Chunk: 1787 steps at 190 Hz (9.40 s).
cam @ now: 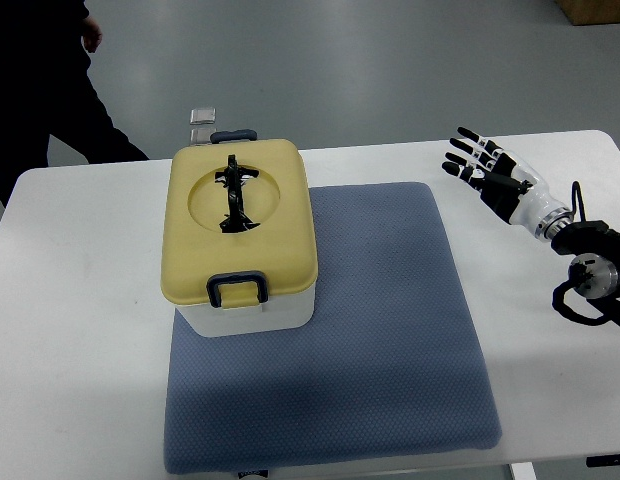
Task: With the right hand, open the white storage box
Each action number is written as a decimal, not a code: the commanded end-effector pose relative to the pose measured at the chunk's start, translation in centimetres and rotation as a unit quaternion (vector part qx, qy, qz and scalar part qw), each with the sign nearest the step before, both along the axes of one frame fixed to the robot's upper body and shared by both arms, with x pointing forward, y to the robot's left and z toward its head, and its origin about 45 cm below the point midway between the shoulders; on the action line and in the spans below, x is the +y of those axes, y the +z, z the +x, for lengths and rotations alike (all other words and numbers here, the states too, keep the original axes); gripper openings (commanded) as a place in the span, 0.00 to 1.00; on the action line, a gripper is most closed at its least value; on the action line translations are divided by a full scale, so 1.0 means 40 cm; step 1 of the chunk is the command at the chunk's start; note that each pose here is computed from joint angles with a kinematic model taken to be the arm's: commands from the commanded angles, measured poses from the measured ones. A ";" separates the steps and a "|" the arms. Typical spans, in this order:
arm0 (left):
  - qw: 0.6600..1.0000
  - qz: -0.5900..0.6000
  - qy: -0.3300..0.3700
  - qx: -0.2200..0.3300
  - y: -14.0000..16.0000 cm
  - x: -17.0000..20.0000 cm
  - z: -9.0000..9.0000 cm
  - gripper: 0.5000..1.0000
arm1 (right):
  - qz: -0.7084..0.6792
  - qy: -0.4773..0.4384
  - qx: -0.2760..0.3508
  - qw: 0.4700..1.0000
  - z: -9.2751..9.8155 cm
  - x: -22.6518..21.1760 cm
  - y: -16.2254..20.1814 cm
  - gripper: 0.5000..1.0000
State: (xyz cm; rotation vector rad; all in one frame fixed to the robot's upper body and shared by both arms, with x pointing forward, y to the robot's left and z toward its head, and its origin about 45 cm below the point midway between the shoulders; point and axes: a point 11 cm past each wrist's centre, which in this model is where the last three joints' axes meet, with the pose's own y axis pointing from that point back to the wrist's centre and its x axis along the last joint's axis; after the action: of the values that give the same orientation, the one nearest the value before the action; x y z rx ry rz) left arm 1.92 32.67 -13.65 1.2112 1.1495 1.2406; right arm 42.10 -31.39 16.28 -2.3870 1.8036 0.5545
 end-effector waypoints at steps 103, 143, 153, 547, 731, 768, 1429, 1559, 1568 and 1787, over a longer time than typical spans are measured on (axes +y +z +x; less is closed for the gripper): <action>1.000 -0.002 0.005 -0.002 0.000 -0.004 0.002 1.00 | -0.043 0.027 -0.013 0.999 0.004 0.009 0.011 0.84; 1.000 -0.003 0.005 -0.001 0.000 -0.005 0.002 1.00 | -0.079 0.046 -0.032 0.995 0.018 0.008 0.038 0.84; 1.000 -0.003 0.005 -0.002 0.000 -0.005 0.002 1.00 | -0.085 0.049 -0.036 0.995 0.022 0.010 0.045 0.84; 1.000 0.000 0.005 -0.004 0.001 0.000 0.009 1.00 | -0.585 0.501 -0.440 0.462 -0.003 0.697 0.591 0.71; 1.000 0.000 0.004 -0.006 0.001 0.000 0.013 1.00 | -0.635 0.527 -0.435 0.360 -0.023 0.785 0.578 0.66; 1.000 0.001 0.004 -0.005 0.001 0.000 0.013 1.00 | -0.635 0.528 -0.437 0.357 -0.025 0.795 0.578 0.66; 1.000 0.000 0.003 -0.010 0.002 -0.001 0.027 1.00 | -0.682 0.348 -0.329 0.552 0.176 0.265 0.731 0.00; 1.000 -0.002 0.004 -0.010 0.002 -0.004 0.027 1.00 | -0.749 0.377 -0.185 0.512 0.152 0.007 0.573 0.00; 1.000 -0.002 0.003 -0.009 0.002 -0.004 0.027 1.00 | -0.751 0.381 -0.179 0.509 0.149 0.000 0.564 0.00; 1.000 -0.004 0.002 -0.010 0.002 -0.008 0.027 1.00 | -0.748 0.436 -0.200 0.459 0.128 0.093 0.364 0.00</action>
State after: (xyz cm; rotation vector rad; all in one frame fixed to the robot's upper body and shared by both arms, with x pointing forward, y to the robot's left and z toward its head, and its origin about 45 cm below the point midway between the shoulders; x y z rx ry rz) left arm 2.98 32.34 -13.59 1.1890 1.1433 1.2467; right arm 47.28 -28.74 31.19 -3.4883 0.3112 -2.4484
